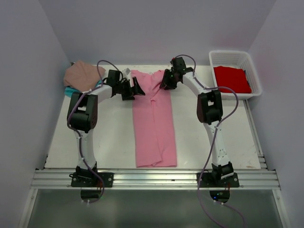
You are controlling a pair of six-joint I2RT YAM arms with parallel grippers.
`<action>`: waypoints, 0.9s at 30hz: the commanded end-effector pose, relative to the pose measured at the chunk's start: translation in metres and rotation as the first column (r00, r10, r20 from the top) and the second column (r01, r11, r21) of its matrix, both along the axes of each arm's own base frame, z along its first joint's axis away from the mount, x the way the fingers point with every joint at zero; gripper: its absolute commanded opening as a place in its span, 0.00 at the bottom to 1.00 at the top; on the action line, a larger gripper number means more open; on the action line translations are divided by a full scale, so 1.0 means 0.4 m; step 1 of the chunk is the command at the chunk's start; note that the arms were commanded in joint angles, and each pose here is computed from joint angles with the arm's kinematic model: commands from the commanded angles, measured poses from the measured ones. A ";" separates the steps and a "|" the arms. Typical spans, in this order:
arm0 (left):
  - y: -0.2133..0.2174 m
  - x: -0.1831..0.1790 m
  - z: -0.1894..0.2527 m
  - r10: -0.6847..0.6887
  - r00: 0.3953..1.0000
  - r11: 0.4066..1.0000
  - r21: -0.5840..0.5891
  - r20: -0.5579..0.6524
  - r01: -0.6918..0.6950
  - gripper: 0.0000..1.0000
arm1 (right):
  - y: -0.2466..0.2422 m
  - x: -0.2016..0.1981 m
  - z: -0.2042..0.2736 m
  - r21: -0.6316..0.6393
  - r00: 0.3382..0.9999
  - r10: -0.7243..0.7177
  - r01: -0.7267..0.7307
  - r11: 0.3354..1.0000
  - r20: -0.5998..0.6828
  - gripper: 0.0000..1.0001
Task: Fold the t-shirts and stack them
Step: Grab the bottom of the folded rectangular tshirt with both arms
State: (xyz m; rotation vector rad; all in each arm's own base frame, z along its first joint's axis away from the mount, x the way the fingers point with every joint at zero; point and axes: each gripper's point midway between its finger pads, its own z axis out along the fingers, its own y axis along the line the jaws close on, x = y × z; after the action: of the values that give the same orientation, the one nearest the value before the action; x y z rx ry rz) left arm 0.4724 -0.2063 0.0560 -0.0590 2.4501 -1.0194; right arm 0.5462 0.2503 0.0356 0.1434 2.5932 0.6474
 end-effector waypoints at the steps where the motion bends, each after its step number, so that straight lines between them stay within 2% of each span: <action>1: -0.027 0.023 0.044 -0.029 0.997 0.998 -0.057 0.078 0.033 0.97 | 0.069 0.023 0.032 0.105 0.999 0.042 -0.045 0.993 0.030 0.43; 4: -0.029 0.030 0.075 -0.035 0.993 0.997 -0.066 0.114 0.042 0.97 | 0.065 0.031 0.033 0.129 0.999 0.033 -0.037 0.991 0.035 0.42; 6: -0.036 0.040 0.113 -0.042 0.986 0.995 -0.084 0.160 0.056 0.94 | 0.065 0.030 0.050 0.143 0.998 0.038 -0.045 0.989 0.047 0.42; 7: -0.041 0.039 0.125 -0.046 0.985 0.994 -0.093 0.166 0.062 0.91 | 0.061 0.020 0.035 0.136 0.999 0.040 -0.044 0.990 0.034 0.42; 9: -0.055 0.074 0.176 -0.044 0.965 0.988 -0.134 0.257 0.081 0.79 | 0.056 0.017 0.062 0.144 0.998 0.038 -0.046 0.989 0.054 0.41; 10: -0.059 0.080 0.180 -0.046 0.965 0.986 -0.143 0.257 0.085 0.79 | 0.055 0.014 0.056 0.143 0.998 0.038 -0.045 0.989 0.050 0.41; 11: -0.072 0.096 0.215 -0.053 0.957 0.978 -0.178 0.286 0.108 0.62 | 0.056 0.014 0.067 0.147 0.998 0.040 -0.048 0.988 0.058 0.40; 12: -0.077 0.108 0.190 -0.055 0.963 0.974 -0.196 0.265 0.109 0.52 | 0.054 0.014 0.070 0.148 0.997 0.039 -0.047 0.988 0.059 0.40; 13: -0.079 0.119 0.186 -0.051 0.965 0.970 -0.218 0.257 0.109 0.29 | 0.054 0.013 0.070 0.150 0.998 0.038 -0.047 0.988 0.058 0.39; 14: -0.090 0.139 0.212 -0.045 0.962 0.959 -0.259 0.269 0.117 0.18 | 0.054 0.013 0.076 0.150 0.997 0.037 -0.047 0.988 0.063 0.39; 16: -0.092 0.161 0.170 -0.037 0.972 0.952 -0.288 0.234 0.106 0.00 | 0.054 0.013 0.079 0.150 0.997 0.041 -0.050 0.987 0.066 0.39; 17: -0.096 0.183 0.182 -0.022 0.969 0.948 -0.302 0.244 0.098 0.00 | 0.054 0.014 0.076 0.148 0.997 0.040 -0.049 0.988 0.065 0.38; 22: -0.101 0.228 0.082 -0.005 0.985 0.946 -0.319 0.173 0.061 0.00 | 0.060 0.010 0.072 0.162 0.997 0.049 -0.058 0.985 0.056 0.37; 27: -0.096 0.219 -0.036 0.009 0.996 0.948 -0.318 0.087 0.019 0.00 | 0.060 -0.001 0.096 0.171 0.995 0.058 -0.070 0.983 0.078 0.36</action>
State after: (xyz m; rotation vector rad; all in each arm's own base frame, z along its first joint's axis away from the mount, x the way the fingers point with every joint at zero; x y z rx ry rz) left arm 0.5523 -0.2467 0.0399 -0.1041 2.2273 -1.3498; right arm 0.5503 0.2677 0.0326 0.1347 2.5387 0.8220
